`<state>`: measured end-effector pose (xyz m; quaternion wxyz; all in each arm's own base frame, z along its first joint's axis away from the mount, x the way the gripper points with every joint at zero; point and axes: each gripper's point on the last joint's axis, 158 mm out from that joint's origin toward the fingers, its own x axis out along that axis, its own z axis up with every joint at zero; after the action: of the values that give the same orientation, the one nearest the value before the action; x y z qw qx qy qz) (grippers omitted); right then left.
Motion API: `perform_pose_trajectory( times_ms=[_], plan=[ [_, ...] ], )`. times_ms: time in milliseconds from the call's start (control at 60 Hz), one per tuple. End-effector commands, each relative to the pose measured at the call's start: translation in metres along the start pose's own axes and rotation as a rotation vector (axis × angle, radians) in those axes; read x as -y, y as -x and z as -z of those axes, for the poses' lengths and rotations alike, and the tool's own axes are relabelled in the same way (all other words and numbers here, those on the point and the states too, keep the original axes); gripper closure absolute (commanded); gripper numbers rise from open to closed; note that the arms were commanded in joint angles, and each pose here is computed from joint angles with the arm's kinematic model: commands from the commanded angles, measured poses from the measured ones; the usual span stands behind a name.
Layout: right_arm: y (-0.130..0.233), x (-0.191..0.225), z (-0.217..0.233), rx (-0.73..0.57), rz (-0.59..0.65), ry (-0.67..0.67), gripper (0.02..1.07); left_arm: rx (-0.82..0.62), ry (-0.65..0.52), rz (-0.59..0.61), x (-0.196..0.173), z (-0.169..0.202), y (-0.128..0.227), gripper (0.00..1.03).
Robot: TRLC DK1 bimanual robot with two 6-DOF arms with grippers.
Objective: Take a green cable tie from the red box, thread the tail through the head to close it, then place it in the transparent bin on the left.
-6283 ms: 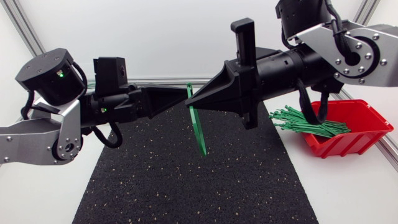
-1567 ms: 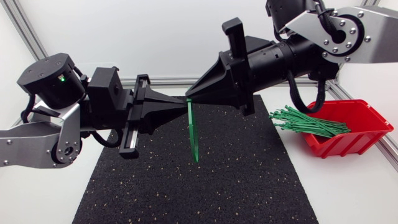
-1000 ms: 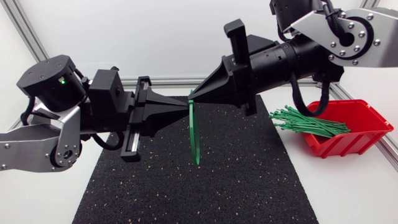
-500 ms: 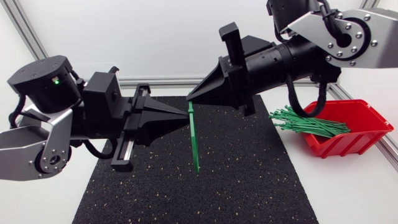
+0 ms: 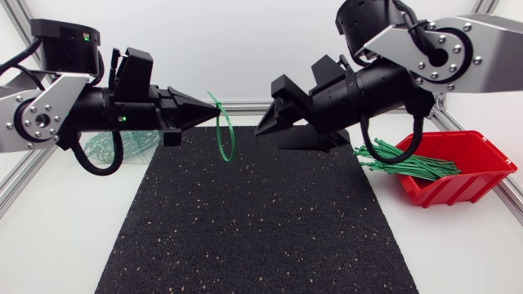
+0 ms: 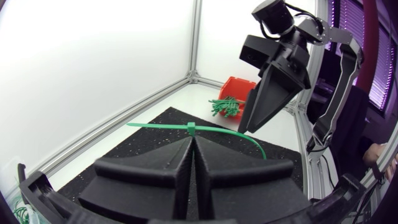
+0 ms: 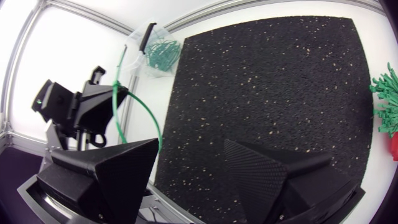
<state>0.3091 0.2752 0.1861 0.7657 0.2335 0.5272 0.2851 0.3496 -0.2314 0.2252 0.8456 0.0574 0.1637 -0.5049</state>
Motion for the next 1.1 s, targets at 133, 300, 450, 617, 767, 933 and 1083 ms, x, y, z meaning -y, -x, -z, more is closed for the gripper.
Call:
perform_pose_trajectory(
  times_ms=[133,300,450,617,767,933,1083],
  plan=[
    [-0.006,0.044,-0.021,0.074,0.201,0.092,0.12,-0.095,-0.026,-0.243,-0.075,-0.002,0.019,1.00],
    [0.002,0.077,-0.031,0.125,0.381,0.189,0.10,-0.174,-0.031,-0.473,-0.141,0.004,0.050,1.00],
    [0.016,0.096,-0.044,0.191,0.503,0.250,0.09,-0.221,-0.042,-0.666,-0.205,0.001,0.091,1.00],
    [0.043,0.110,-0.056,0.283,0.614,0.316,0.08,-0.238,-0.071,-0.885,-0.268,-0.011,0.148,1.00],
    [0.065,0.119,-0.067,0.384,0.702,0.382,0.08,-0.261,-0.064,-1.022,-0.311,-0.014,0.187,1.00],
    [0.082,0.131,-0.073,0.431,0.771,0.413,0.08,-0.318,-0.044,-1.124,-0.349,0.001,0.208,1.00],
    [0.098,0.135,-0.075,0.465,0.791,0.430,0.08,-0.367,-0.007,-1.159,-0.371,0.022,0.215,1.00]
  ],
)
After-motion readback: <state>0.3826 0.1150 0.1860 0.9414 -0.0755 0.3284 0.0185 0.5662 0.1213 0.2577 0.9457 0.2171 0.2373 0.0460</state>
